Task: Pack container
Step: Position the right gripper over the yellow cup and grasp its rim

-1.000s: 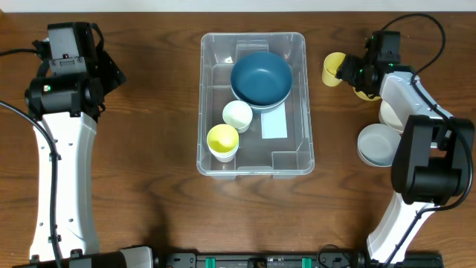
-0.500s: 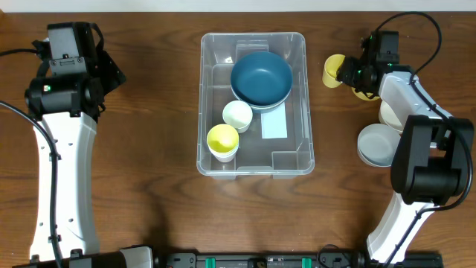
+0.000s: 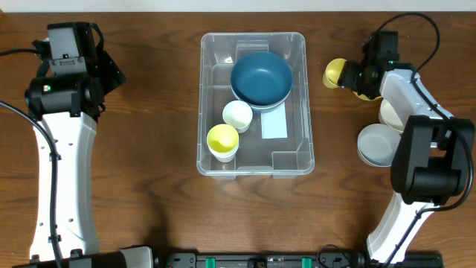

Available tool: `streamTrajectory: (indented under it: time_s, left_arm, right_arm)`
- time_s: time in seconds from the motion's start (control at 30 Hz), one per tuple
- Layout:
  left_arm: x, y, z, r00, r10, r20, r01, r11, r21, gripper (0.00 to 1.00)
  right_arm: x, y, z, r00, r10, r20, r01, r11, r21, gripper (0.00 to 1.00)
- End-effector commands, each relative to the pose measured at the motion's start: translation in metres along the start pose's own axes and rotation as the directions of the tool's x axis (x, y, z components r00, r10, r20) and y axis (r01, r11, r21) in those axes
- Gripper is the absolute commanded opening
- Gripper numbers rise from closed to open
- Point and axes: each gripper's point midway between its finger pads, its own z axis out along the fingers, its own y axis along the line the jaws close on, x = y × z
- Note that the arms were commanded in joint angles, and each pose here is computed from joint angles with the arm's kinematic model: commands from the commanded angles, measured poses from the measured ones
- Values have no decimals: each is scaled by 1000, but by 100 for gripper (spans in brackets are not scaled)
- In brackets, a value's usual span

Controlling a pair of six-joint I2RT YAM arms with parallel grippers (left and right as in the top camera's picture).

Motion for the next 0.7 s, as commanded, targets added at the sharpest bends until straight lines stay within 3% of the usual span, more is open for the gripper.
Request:
streamTrajectory:
  time_s: [0.0,0.4,0.67]
  left_arm:
    - [-7,4,-4,1000,-14,22,14,1000,-15,98]
    - [-7,4,-4,1000,-14,22,14,1000,-15,98]
    - [-7,4,-4,1000,-14,22,14,1000,-14,98]
  right_arm:
    - [-25,8,-14,997,-55,55,54,998,10,68]
    - [-48,26,-34,993,-78,89,79,997,-7,73]
    - [-47,46,-34,956,-271,111,274,962,-13,71]
